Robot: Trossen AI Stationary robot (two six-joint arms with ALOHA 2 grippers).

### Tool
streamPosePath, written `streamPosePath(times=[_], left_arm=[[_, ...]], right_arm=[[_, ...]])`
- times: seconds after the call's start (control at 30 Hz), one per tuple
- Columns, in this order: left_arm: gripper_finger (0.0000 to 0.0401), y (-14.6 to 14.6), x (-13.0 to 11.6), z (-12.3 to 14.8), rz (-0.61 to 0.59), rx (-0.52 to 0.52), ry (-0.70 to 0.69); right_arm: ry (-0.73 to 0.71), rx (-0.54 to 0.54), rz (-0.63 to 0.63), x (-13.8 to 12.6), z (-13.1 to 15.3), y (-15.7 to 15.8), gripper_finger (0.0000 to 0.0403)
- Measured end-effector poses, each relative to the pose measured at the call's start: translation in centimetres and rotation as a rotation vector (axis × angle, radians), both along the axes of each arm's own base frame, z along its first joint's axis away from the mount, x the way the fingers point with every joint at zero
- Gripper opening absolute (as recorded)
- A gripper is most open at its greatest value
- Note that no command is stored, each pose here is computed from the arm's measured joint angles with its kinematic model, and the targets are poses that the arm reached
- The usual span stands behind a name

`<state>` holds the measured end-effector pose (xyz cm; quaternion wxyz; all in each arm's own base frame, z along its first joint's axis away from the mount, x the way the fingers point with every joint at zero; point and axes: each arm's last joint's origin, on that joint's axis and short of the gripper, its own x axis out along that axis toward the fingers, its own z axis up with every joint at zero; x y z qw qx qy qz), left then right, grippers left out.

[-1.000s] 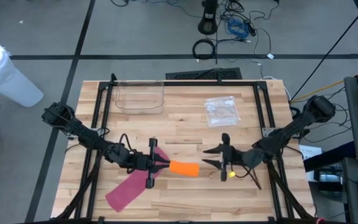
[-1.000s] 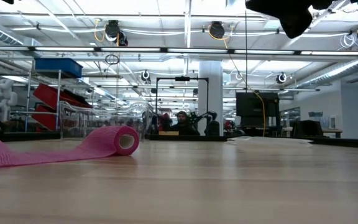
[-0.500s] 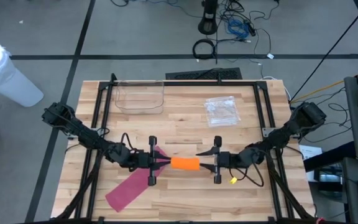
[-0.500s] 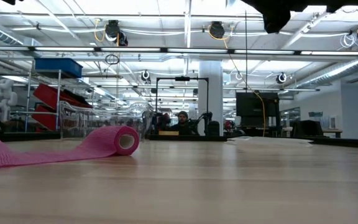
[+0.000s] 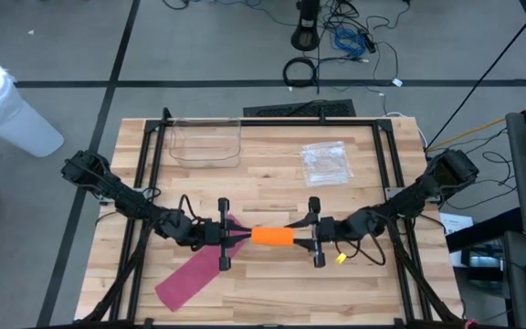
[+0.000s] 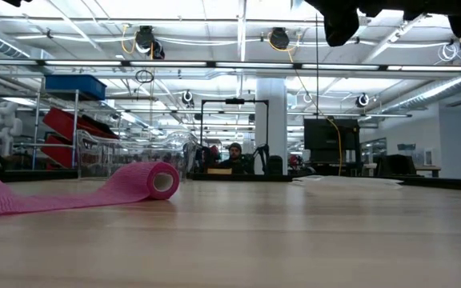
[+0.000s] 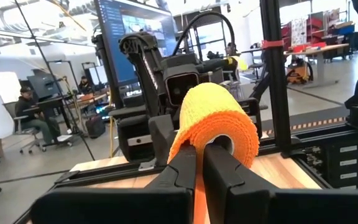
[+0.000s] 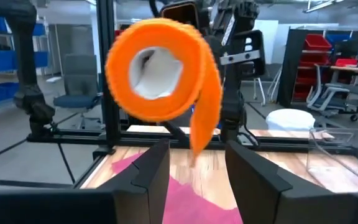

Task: Roll bandage
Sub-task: Roll the orange bandage

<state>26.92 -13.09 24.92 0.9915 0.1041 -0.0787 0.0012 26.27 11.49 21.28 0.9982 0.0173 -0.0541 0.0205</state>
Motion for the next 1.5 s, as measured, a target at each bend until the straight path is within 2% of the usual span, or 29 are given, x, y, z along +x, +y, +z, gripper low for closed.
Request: streamPosePath(times=[0.13, 0.3, 0.47, 0.6, 0.8, 1.03, 1.17, 1.37, 1.5], left_arm=[[0.0011, 0.0, 0.0, 0.0, 0.0, 0.0, 0.001], [0.0011, 0.0, 0.0, -0.1, 0.003, 0.001, 0.012], [0.0011, 0.4, 0.2, -0.2, 0.013, -0.033, 0.019], [0.0011, 0.8, 0.4, -0.4, 0.014, -0.084, 0.04], [0.0011, 0.7, 0.4, -0.4, -0.034, -0.103, 0.038], [0.0011, 0.6, 0.4, -0.4, -0.055, -0.099, 0.039], [0.0011, 0.6, 0.5, -0.7, -0.056, -0.088, 0.064], [0.0011, 0.6, 0.5, -0.8, -0.07, -0.08, 0.074], [0.0011, 0.6, 0.5, -0.8, -0.127, -0.067, 0.08]], right_arm=[[-0.003, 0.035, 0.022, 0.4, 0.1, -0.6, 0.0116], [-0.003, 0.039, 0.027, 0.5, 0.1, -1.0, 0.0057], [-0.002, 0.014, 0.098, 0.6, 0.0, -1.0, 0.0005], [0.026, -0.038, 0.051, 0.6, -0.2, -1.0, 0.0001], [0.05, -0.113, -0.249, -0.1, 0.5, -1.5, 0.0], [0.024, -0.231, -0.29, -1.4, 1.9, -0.5, 0.0], [0.01, -0.336, -0.312, -2.1, 2.9, -0.3, 0.0], [-0.001, -0.375, -0.326, -2.9, 4.2, -0.9, 0.0], [0.014, -0.388, -0.333, -3.0, 4.4, -1.4, 0.0]])
